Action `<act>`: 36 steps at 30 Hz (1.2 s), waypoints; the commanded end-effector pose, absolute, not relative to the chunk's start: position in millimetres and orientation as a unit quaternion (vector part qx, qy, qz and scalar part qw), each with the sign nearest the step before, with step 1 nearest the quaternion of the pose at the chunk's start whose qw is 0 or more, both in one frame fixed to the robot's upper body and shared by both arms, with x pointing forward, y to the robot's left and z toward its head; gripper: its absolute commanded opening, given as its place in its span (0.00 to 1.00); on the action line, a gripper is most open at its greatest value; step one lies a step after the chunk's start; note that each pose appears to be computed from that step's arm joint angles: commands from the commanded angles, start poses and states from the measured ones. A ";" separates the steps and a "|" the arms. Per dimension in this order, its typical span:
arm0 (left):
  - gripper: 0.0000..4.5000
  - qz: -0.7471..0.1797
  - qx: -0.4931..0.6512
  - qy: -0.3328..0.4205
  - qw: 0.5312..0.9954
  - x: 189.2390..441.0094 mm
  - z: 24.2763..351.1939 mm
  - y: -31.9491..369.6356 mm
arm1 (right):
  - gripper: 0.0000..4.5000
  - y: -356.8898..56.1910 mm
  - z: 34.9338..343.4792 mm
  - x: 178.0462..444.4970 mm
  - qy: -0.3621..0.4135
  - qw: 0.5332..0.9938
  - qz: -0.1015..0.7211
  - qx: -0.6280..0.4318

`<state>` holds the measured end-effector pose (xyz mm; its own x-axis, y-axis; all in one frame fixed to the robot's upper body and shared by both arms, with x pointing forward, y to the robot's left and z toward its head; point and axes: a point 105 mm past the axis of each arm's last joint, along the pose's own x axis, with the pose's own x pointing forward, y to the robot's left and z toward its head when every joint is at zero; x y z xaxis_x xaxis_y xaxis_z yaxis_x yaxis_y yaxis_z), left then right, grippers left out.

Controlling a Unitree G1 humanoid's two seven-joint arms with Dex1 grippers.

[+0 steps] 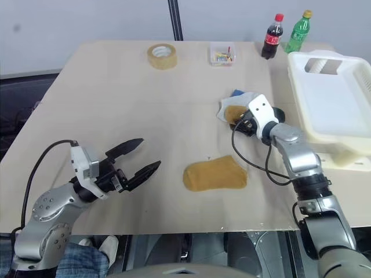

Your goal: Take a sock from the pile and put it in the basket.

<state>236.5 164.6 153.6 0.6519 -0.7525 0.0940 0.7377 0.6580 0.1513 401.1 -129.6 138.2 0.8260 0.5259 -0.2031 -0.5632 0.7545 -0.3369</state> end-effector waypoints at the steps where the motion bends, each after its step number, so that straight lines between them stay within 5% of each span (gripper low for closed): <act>1: 1.00 -0.403 0.056 -0.086 0.910 230.9 159.1 165.9 | 0.68 -122.0 152.5 407.2 0.013 0.933 0.300 -0.200; 6: 1.00 -0.402 0.056 -0.083 0.910 228.0 155.6 164.0 | 0.68 -115.3 149.2 411.6 0.018 0.930 0.306 -0.204; 8: 1.00 -0.399 0.056 -0.083 0.912 228.0 155.8 165.2 | 0.50 -114.1 151.7 412.3 0.013 0.929 0.308 -0.205; 9: 1.00 -0.397 0.057 -0.083 0.912 227.9 155.9 165.8 | 0.31 -113.3 154.1 412.1 0.008 0.928 0.310 -0.205; 14: 1.00 -0.396 0.057 -0.082 0.913 226.5 155.4 166.1 | 0.00 -111.3 155.7 409.2 0.006 0.927 0.316 -0.201; 21: 1.00 -0.403 0.060 -0.081 0.910 227.0 154.9 165.3 | 0.00 -106.0 156.8 400.5 -0.001 0.919 0.339 -0.202; 29: 1.00 -0.405 0.060 -0.081 0.909 227.6 155.1 165.6 | 0.00 -57.1 164.7 358.0 -0.026 0.866 0.471 -0.167; 36: 1.00 -0.405 0.060 -0.082 0.909 227.9 154.6 165.6 | 0.00 8.9 137.9 316.7 -0.004 0.806 0.569 -0.163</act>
<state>230.8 166.9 144.9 0.6707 -0.7383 0.0710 0.7268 0.6733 0.1360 327.7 -6.7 132.4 0.3993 0.8958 -0.1951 -0.9058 0.3527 -0.2347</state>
